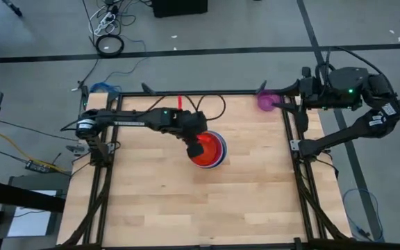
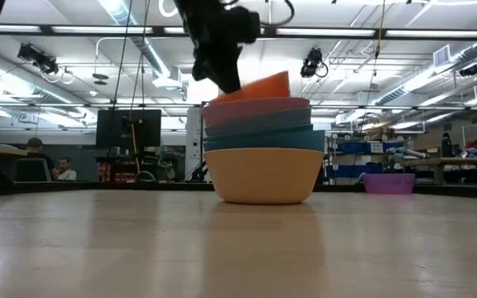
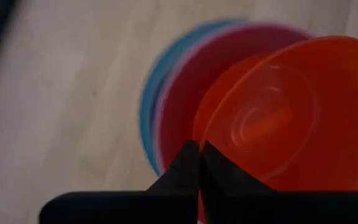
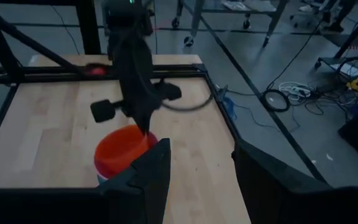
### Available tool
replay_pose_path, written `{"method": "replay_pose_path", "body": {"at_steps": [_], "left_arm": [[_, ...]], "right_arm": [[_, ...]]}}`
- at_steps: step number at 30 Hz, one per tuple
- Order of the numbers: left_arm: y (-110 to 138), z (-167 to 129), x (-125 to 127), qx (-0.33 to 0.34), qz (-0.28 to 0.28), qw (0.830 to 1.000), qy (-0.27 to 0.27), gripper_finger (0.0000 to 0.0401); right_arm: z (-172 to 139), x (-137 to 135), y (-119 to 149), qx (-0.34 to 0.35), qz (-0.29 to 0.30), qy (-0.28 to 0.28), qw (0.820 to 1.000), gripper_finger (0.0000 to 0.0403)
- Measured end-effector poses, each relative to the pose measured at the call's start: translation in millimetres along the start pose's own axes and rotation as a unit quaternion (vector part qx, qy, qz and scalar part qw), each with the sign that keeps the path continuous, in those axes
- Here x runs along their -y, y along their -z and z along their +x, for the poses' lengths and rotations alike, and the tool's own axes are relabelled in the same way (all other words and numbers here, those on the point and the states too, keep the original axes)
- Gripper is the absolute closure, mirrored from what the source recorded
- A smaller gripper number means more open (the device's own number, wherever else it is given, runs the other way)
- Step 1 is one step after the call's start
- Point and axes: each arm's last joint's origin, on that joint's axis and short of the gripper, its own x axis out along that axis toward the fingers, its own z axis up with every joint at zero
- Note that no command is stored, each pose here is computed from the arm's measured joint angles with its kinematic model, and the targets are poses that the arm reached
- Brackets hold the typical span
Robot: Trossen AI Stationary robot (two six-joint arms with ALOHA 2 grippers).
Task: Nest bowls inside each other
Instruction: Stack the orange bowl on top of the red bowl, then stack the violet bowl on top of the orange bowl
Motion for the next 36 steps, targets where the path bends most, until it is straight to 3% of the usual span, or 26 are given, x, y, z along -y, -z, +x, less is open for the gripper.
{"method": "replay_pose_path", "body": {"at_steps": [7,14,19,26,32,36], "left_arm": [[5,14,-5,-0.042,-0.01,0.999,-0.001,0.0338],[-16,-18,-7,-0.01,0.004,1.0,-0.013,0.0247],[-42,-72,-4,0.067,0.025,0.996,-0.045,0.0207],[-64,-176,-17,0.21,0.029,0.973,-0.096,0.0199],[-43,-250,-37,0.296,-0.009,0.949,-0.106,0.0199],[-18,-284,-47,0.318,-0.043,0.941,-0.104,0.0199]], "right_arm": [[-8,2,4,0.0,0.005,0.0,1.0,0.0239],[6,0,17,-0.063,0.038,0.03,0.997,0.0238],[45,-8,41,-0.136,0.065,0.069,0.986,0.0242],[118,6,95,-0.249,0.109,0.14,0.952,0.0255],[161,55,142,-0.295,0.195,0.152,0.923,0.0246],[176,95,172,-0.342,0.269,0.173,0.884,0.0241]]}}
